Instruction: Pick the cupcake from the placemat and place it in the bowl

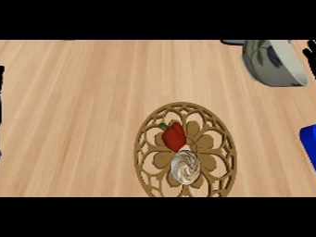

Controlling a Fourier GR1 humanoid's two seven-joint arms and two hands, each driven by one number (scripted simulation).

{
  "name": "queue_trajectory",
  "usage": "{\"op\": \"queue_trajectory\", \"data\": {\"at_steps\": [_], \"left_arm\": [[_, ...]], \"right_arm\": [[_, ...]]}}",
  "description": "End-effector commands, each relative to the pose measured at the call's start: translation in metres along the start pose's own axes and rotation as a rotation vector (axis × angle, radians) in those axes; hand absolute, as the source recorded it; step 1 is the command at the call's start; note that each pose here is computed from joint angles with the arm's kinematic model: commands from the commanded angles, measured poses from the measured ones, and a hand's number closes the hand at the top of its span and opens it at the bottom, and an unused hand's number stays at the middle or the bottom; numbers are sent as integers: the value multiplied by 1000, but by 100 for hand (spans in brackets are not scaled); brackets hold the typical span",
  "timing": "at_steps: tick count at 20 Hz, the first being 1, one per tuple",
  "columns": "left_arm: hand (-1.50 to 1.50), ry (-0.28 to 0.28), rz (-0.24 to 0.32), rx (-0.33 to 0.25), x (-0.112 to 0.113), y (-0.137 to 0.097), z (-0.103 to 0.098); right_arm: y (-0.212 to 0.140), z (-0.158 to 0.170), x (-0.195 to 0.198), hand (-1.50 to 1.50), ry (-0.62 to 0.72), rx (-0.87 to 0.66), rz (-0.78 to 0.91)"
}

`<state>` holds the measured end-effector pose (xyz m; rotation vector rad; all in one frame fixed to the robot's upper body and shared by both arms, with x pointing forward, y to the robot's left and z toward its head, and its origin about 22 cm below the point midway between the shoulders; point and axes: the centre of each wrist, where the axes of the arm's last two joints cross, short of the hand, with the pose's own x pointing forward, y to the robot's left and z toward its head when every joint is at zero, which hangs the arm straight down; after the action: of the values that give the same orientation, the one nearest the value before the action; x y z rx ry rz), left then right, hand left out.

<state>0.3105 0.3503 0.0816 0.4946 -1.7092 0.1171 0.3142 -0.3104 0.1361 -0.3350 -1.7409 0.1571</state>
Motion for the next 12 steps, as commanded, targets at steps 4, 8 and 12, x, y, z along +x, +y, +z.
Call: {"op": "queue_trajectory", "data": {"at_steps": [4, 8, 12], "left_arm": [[0, 51, 85, -245, -18, -60, 38], [0, 149, 112, -361, -31, -92, 63], [0, 144, 125, -376, -28, -95, 71]], "right_arm": [[108, 55, -8, 150, 46, 512, -11], [114, 68, -7, 150, -126, 326, 301], [172, 141, -11, -150, -152, 186, -141]]}}
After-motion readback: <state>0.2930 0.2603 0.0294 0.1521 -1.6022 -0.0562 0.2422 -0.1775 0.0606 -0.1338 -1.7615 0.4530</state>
